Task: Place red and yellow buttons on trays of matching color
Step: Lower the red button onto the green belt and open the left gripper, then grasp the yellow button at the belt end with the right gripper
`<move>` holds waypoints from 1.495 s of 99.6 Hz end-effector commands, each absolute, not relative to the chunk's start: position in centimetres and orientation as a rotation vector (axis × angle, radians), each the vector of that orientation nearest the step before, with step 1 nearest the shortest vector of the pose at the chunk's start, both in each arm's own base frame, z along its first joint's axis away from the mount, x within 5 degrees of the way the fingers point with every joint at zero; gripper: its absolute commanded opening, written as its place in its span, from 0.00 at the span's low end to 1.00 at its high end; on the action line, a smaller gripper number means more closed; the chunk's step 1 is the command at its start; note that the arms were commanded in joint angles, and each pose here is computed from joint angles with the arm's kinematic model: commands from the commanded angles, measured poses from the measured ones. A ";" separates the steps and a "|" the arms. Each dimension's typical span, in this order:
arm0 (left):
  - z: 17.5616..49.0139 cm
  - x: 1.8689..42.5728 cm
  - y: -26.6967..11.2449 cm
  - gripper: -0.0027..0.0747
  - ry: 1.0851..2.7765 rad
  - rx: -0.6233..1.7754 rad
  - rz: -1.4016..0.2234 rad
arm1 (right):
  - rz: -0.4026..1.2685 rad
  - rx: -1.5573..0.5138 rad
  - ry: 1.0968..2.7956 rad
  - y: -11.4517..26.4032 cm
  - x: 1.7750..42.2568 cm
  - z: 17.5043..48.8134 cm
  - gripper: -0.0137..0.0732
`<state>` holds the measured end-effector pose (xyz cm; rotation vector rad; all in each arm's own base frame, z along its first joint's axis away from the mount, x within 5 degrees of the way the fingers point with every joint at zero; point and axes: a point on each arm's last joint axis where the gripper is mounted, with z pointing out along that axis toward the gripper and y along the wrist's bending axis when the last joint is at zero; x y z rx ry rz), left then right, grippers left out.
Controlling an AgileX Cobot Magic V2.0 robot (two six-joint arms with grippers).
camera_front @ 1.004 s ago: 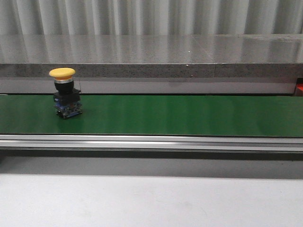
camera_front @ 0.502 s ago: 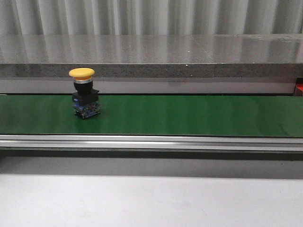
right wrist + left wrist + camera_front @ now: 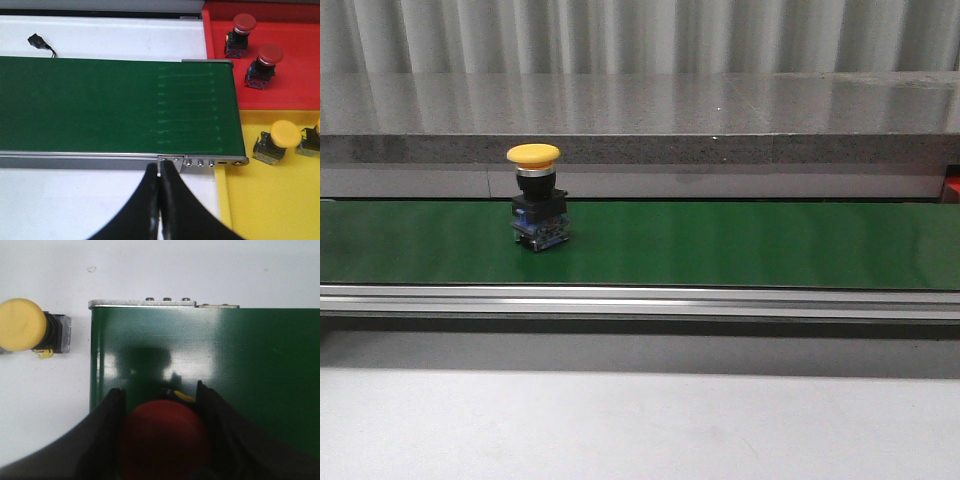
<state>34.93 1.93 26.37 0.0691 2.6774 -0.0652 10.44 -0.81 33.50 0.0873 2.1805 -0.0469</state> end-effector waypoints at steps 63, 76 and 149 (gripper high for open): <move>29.5 34.5 1.2 0.92 2.554 0.027 -0.135 | -0.061 0.075 2.099 -0.9 10.7 34.7 0.01; 31.4 33.5 1.0 0.90 2.500 0.017 -0.156 | -0.061 0.075 2.099 -0.9 10.7 34.7 0.01; 35.5 16.9 -0.1 0.87 2.124 0.018 -0.105 | -0.061 0.075 2.099 -0.9 10.7 34.7 0.01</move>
